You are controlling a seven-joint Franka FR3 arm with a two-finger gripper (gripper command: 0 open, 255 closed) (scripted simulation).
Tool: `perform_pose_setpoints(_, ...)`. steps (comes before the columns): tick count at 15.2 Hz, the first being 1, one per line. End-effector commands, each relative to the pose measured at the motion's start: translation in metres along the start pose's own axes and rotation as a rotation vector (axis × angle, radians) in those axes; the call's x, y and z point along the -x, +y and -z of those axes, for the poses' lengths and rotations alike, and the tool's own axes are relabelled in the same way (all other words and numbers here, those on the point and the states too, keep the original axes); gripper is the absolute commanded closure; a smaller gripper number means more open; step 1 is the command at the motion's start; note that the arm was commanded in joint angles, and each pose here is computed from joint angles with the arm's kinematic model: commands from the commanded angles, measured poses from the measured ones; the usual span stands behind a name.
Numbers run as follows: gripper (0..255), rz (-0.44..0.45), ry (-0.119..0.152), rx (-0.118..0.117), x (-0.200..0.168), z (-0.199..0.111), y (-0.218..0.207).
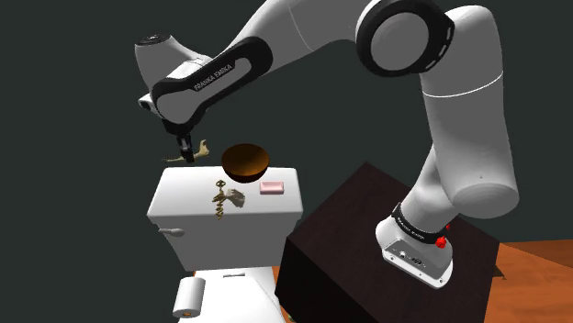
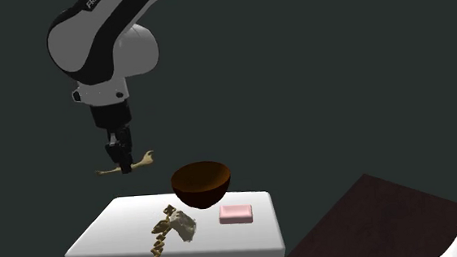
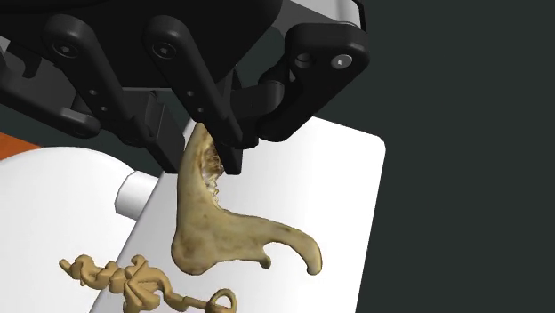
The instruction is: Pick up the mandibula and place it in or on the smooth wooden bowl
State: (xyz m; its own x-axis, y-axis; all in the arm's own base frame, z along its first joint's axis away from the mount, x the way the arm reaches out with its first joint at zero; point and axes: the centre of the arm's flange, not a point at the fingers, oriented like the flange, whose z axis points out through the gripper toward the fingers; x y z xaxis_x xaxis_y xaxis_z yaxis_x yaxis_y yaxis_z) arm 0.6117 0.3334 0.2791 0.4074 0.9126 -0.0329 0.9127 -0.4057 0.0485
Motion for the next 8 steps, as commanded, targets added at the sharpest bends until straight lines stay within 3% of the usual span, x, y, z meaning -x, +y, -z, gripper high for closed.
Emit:
perform_pose_setpoints(1,255,0.0,0.0,0.0,0.025,-0.001,0.0)
perform_pose_setpoints(8,255,0.0,0.0,0.0,0.117,0.001,0.0)
